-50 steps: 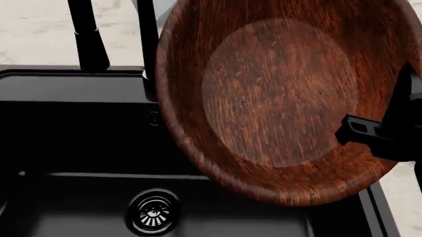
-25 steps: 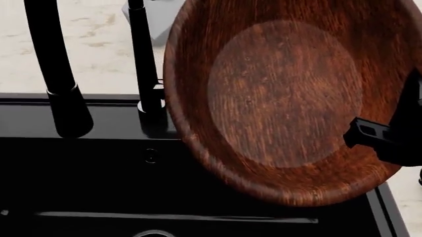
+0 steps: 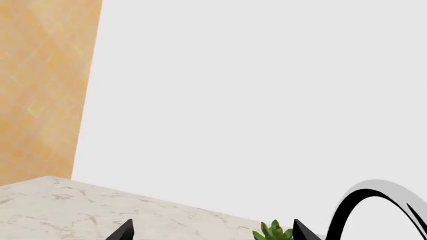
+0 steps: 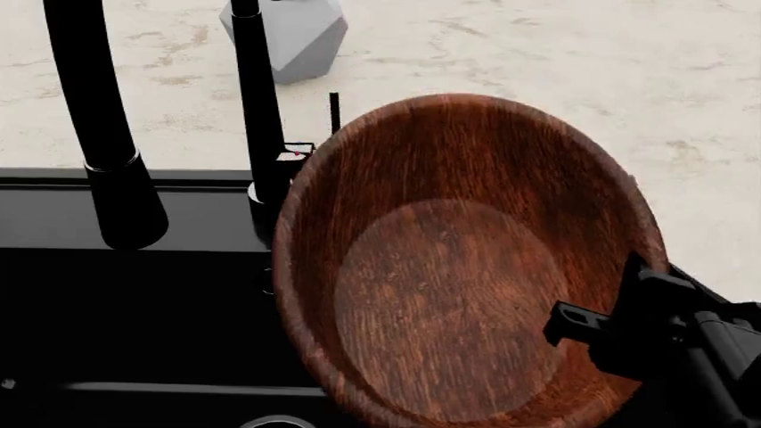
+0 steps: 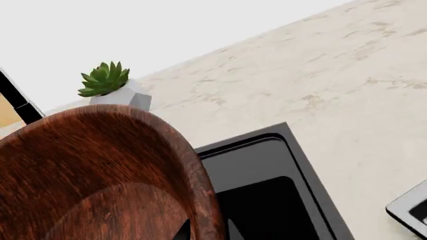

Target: Move the fresh-baked cupcake off the tray onto the counter, and place the bowl used for mixing into the sink.

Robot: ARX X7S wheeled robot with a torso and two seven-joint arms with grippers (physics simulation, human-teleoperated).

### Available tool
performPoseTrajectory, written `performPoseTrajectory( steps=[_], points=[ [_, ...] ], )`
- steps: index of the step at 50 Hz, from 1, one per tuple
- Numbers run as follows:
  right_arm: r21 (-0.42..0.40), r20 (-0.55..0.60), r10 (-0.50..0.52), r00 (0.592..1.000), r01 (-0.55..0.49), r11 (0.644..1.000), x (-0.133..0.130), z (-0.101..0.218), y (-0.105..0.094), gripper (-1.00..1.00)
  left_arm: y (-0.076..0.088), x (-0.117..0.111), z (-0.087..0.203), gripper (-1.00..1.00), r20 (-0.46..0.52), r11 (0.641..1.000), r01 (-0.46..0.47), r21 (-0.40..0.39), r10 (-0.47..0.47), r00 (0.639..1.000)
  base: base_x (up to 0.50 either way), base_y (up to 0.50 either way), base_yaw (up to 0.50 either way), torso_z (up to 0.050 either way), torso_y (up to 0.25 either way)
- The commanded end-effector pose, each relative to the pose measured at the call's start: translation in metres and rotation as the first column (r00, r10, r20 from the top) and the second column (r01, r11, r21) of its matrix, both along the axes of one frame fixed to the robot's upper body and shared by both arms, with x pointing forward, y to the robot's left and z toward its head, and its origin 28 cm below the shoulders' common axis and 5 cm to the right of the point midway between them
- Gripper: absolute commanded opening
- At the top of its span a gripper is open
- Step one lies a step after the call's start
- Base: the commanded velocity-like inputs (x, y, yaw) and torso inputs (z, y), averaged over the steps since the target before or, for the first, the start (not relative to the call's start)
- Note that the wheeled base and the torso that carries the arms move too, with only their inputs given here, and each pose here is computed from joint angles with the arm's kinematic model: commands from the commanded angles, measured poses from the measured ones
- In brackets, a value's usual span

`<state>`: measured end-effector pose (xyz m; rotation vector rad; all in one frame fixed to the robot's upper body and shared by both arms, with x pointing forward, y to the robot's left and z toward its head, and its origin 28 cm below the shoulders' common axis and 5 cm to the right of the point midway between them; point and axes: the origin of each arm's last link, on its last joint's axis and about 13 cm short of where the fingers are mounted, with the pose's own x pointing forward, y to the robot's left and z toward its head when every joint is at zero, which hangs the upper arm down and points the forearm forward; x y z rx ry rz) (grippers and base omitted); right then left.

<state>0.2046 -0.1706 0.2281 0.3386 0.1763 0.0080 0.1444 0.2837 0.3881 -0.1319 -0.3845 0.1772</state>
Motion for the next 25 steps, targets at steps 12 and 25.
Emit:
performPoseTrajectory(
  steps=[12,25],
  points=[
    [-0.071,-0.249,0.072,0.966,-0.093,0.993,0.038,-0.045,0.017,-1.0,0.001,0.001,-0.001,1.0,-0.003,1.0,-0.002,-0.009,0.002,1.0,0.0,0.0,0.0,0.0,0.0],
    [-0.12,-0.361,0.13,0.923,-0.184,0.976,0.067,-0.066,0.033,-1.0,0.001,0.002,-0.002,1.0,-0.004,1.0,0.002,-0.007,-0.002,1.0,0.0,0.0,0.0,0.0,0.001]
  ],
)
